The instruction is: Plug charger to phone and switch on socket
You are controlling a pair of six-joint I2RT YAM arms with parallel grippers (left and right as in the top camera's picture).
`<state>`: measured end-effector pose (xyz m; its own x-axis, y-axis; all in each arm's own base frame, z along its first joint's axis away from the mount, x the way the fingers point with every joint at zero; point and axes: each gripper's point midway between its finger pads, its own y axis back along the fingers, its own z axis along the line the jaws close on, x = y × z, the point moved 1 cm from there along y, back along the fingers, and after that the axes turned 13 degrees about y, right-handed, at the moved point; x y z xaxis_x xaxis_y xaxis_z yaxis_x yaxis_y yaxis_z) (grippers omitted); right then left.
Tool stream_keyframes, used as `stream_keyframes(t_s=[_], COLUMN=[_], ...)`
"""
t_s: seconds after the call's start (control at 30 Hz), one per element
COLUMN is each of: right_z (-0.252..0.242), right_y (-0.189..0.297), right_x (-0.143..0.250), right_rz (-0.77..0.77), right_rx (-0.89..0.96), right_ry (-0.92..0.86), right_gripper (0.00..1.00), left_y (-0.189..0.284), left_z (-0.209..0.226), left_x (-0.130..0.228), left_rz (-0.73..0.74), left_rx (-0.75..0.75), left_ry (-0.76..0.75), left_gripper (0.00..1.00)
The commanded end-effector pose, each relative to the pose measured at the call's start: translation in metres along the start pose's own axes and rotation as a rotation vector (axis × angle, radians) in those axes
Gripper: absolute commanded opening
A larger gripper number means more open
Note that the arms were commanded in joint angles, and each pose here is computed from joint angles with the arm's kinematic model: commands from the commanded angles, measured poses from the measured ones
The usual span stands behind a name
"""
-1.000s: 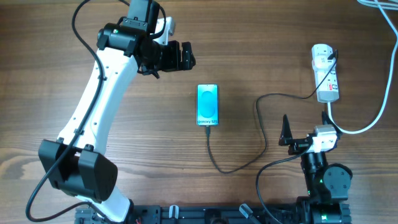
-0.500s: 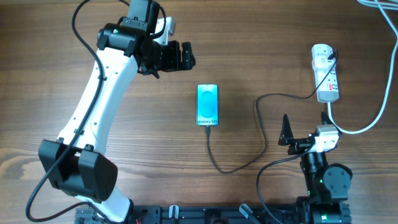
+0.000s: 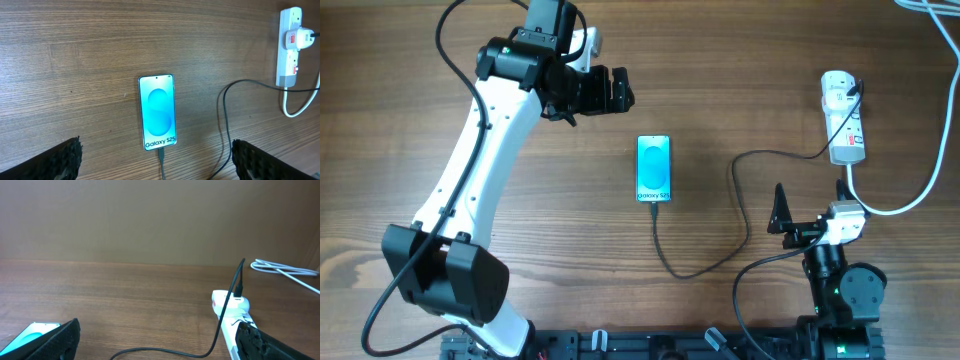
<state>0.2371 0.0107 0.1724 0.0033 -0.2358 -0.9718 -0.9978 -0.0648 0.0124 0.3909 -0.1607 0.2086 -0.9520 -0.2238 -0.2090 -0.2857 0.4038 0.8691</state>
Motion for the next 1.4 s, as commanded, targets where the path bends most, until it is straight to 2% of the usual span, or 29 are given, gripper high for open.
stream_keyframes(t_s=[0.0,0.63,0.93,1.13,1.23,1.37], right_z=[-0.003,-0.003,-0.003,-0.003,-0.003,-0.003], right_y=[0.001,0.001,0.001,0.001,0.001,0.001], right_x=[-0.002,-0.002,-0.002,-0.002,-0.002,-0.002], right_rz=[-0.011,-0.011,-0.011,-0.011,-0.011,-0.011], right_rx=[0.014,0.014,0.014,0.014,0.014,0.014], right_ry=[-0.014,-0.014,-0.014,-0.014,-0.014,-0.014], right_gripper=[1.00,1.00,1.00,1.00,1.00,1.00], left_y=[-0.002,0.004,0.043,0.041,0.035,0.042], left_z=[0.002,0.008,0.019,0.047,0.068,0.078], left_x=[0.000,0.008,0.013,0.032,0.056,0.072], left_rz=[0.002,0.018,-0.108,-0.157,-0.135,-0.137], left_rx=[-0.007,-0.042,-0.118,-0.181,-0.221,-0.241], left_ry=[-0.005,0.004,-0.018,-0.018,-0.010,-0.010], left_gripper=[1.00,1.00,1.00,1.00,1.00,1.00])
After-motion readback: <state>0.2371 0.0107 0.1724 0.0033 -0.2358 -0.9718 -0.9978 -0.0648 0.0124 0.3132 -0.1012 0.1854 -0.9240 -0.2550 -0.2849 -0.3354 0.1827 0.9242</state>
